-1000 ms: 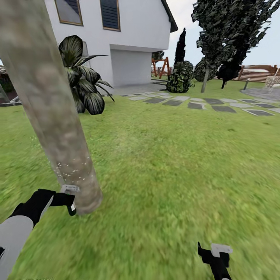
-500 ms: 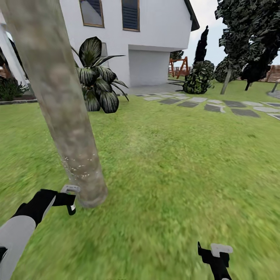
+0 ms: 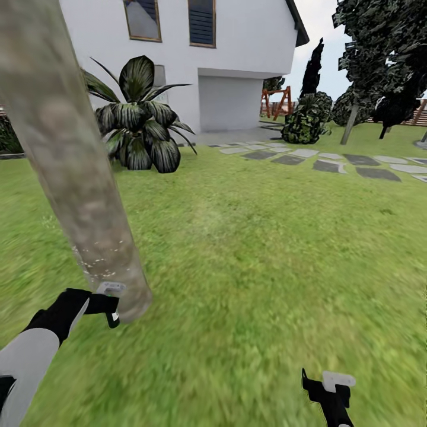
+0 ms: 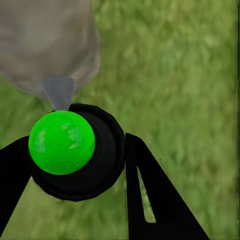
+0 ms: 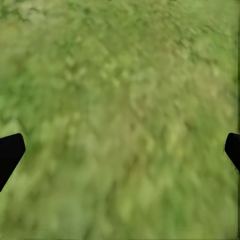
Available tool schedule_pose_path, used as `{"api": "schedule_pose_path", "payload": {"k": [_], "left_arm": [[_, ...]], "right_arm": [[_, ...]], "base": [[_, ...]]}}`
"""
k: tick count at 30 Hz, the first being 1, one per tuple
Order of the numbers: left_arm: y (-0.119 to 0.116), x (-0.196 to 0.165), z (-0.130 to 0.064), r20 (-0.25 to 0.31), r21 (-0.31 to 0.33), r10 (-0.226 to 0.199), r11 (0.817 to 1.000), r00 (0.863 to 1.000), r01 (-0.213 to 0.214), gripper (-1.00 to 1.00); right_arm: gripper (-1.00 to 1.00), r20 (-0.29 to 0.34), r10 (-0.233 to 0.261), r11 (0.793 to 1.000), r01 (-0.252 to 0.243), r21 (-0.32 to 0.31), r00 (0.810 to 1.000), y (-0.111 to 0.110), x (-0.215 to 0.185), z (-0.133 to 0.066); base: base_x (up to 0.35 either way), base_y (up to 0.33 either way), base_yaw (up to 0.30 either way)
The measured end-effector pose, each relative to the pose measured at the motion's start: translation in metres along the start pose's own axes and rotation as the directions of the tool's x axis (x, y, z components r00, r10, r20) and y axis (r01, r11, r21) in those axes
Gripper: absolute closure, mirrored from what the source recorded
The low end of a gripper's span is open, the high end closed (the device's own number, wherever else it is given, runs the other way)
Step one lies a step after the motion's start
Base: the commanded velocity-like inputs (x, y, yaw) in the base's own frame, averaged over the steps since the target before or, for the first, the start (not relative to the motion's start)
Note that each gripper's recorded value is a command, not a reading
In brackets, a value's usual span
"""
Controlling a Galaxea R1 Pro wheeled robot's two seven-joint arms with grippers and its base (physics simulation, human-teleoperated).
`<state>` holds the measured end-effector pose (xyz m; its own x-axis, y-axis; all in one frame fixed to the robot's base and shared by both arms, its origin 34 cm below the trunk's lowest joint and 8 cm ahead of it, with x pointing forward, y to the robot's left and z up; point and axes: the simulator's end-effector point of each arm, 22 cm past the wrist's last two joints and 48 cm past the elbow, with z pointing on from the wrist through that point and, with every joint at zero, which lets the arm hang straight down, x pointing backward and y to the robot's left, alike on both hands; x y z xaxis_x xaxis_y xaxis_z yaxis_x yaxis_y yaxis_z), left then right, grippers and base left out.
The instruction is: In the garden, pick up the pesticide atomizer on the floor and spray pesticide onto both trees until each tree trunk is fully covered.
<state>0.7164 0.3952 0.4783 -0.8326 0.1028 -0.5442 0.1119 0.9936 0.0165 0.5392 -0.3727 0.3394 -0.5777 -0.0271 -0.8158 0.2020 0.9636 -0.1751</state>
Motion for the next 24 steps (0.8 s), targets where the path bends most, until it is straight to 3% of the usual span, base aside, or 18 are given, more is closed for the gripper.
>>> {"api": "schedule_pose_path", "payload": {"k": [4,19,23,24], "left_arm": [[0.000,0.000,0.000,0.001,-0.001,0.001,1.000,1.000,-0.001,1.00],[-0.002,-0.001,0.000,0.004,0.009,-0.006,1.000,1.000,0.006,1.00],[-0.004,-0.015,-0.005,0.030,0.007,0.009,1.000,0.999,-0.010,1.00],[-0.003,-0.032,-0.012,0.063,0.000,0.023,1.000,0.998,-0.023,1.00]], "right_arm": [[-1.00,0.000,0.000,1.000,0.000,-0.001,1.000,0.001,0.000,0.000],[-1.00,0.000,0.000,1.000,0.000,0.000,1.000,0.000,0.000,0.000],[-1.00,0.000,0.000,1.000,0.000,0.000,1.000,0.000,0.000,0.000],[-1.00,0.000,0.000,1.000,0.000,0.000,1.000,0.000,0.000,0.000]], "base": [[0.120,-0.263,0.103],[0.048,-0.227,0.273],[0.004,-0.005,0.277],[0.000,-0.001,0.277]]}}
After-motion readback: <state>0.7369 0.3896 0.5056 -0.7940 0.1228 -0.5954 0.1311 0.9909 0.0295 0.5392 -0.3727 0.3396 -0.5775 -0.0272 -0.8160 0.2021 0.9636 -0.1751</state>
